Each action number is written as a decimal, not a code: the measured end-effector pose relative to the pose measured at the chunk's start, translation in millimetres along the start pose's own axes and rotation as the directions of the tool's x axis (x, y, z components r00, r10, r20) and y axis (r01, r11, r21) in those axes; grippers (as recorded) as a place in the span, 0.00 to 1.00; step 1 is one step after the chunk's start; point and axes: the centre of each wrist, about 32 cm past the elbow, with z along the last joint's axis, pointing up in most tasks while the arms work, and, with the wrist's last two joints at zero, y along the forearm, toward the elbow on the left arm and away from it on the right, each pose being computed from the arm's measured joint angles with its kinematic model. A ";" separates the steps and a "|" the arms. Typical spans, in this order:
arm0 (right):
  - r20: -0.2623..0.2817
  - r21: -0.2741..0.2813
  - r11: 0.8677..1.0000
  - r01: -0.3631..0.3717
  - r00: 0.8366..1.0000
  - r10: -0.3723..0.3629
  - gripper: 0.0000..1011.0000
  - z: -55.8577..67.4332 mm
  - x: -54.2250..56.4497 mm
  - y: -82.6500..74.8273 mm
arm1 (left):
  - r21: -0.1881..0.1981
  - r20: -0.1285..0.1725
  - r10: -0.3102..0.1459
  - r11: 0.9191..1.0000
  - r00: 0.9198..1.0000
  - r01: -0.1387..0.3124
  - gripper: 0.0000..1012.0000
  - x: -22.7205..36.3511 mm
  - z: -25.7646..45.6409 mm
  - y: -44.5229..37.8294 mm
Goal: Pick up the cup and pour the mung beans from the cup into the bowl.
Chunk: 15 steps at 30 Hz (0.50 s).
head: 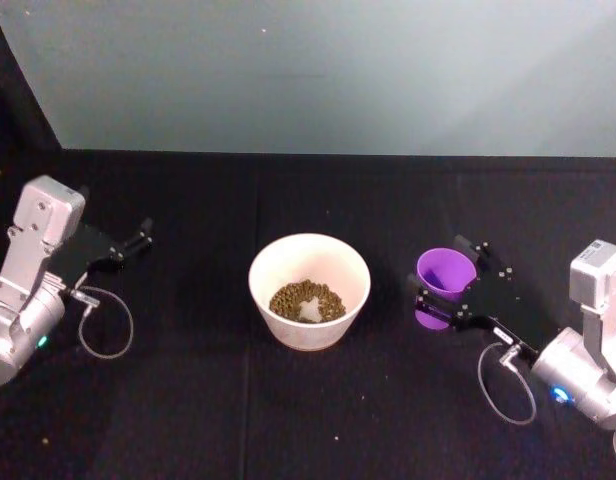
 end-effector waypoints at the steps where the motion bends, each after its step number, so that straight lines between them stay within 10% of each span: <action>1: 0.000 0.000 1.000 0.000 1.000 0.000 0.99 0.0 0.0 0.0 | 0.000 0.000 0.000 1.000 1.000 0.000 0.99 0.0 0.0 0.0; 15: 0.022 0.049 0.999 -0.005 1.000 0.004 0.99 21.6 -1.8 -4.5 | 0.000 0.000 0.000 1.000 1.000 0.000 0.99 0.0 0.0 0.0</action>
